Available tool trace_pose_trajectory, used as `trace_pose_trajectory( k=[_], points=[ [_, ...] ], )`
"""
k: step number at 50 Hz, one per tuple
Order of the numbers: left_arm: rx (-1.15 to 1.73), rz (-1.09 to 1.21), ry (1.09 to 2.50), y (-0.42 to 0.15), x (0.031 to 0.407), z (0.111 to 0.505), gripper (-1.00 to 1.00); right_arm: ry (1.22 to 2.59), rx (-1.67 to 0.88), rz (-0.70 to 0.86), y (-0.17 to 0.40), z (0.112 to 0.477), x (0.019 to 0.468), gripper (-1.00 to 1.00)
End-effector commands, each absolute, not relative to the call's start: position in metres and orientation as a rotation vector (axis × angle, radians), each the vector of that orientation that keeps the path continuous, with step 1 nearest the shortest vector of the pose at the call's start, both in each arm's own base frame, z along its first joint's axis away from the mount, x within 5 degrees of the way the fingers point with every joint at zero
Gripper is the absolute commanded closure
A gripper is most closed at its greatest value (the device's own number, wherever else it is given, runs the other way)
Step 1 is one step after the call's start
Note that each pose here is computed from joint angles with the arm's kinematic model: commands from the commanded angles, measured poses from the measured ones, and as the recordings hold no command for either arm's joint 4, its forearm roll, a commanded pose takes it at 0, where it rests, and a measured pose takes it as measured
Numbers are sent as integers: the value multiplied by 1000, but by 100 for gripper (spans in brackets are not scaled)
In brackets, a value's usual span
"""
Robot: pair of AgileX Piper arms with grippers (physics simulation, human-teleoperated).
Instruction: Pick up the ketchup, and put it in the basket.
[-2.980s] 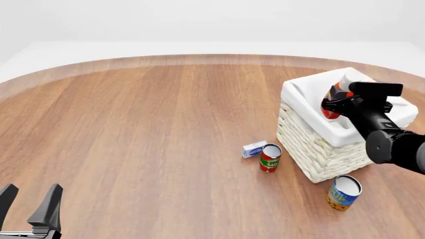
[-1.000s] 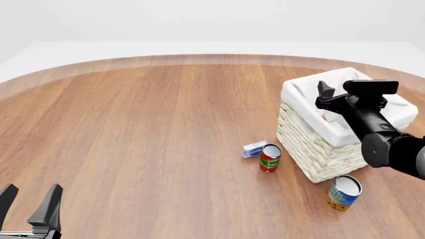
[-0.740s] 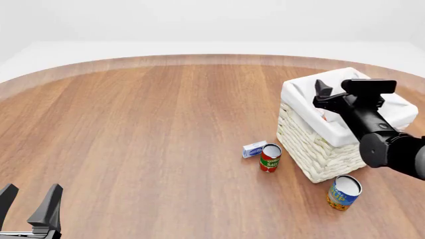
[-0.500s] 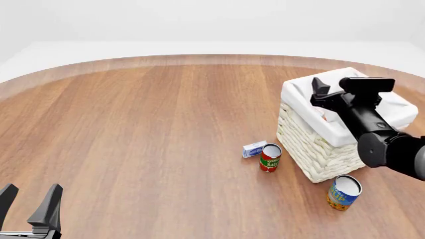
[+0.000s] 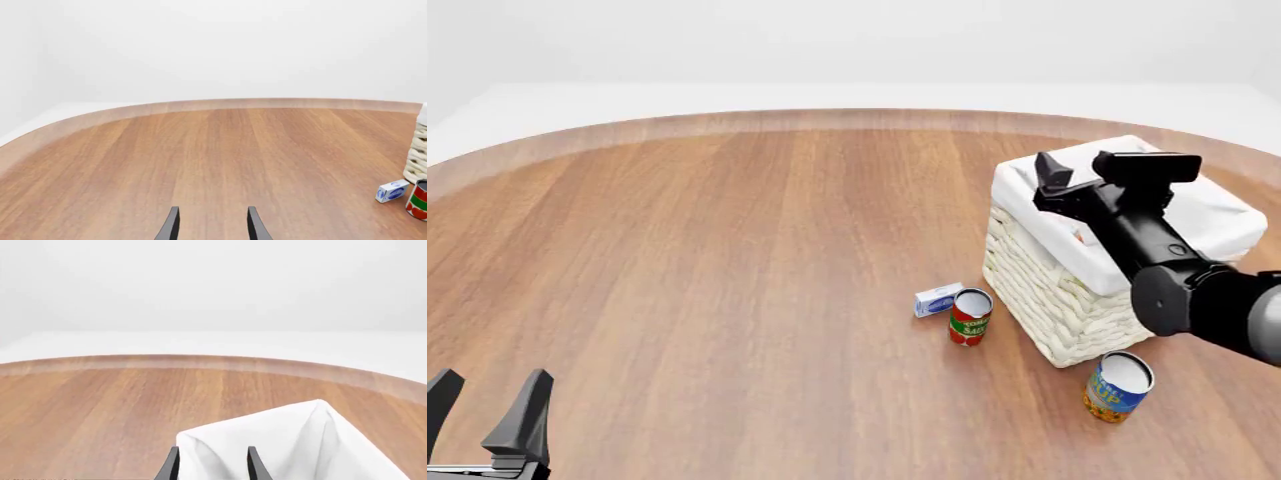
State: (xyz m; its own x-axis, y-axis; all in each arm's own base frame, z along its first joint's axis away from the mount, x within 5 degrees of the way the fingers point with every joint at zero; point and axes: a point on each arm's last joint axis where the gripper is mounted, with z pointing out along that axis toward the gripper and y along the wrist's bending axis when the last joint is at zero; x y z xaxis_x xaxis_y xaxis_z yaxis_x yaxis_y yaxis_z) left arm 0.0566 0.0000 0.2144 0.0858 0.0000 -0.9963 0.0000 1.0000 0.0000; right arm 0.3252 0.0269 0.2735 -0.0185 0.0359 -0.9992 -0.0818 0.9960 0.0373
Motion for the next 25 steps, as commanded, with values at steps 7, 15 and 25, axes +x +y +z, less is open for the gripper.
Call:
trace_pose_trajectory(
  k=[7, 15, 25],
  points=[
    [0, 0, 1485, 0, 57, 214, -100, 1588, -50, 137, 39, 271, 328, -100],
    [0, 0, 1485, 0, 57, 214, -100, 1580, -69, 153, 47, 272, 328, -100],
    [0, 0, 1485, 0, 57, 214, -100, 1569, -89, 178, 56, 274, 326, -100]
  ],
)
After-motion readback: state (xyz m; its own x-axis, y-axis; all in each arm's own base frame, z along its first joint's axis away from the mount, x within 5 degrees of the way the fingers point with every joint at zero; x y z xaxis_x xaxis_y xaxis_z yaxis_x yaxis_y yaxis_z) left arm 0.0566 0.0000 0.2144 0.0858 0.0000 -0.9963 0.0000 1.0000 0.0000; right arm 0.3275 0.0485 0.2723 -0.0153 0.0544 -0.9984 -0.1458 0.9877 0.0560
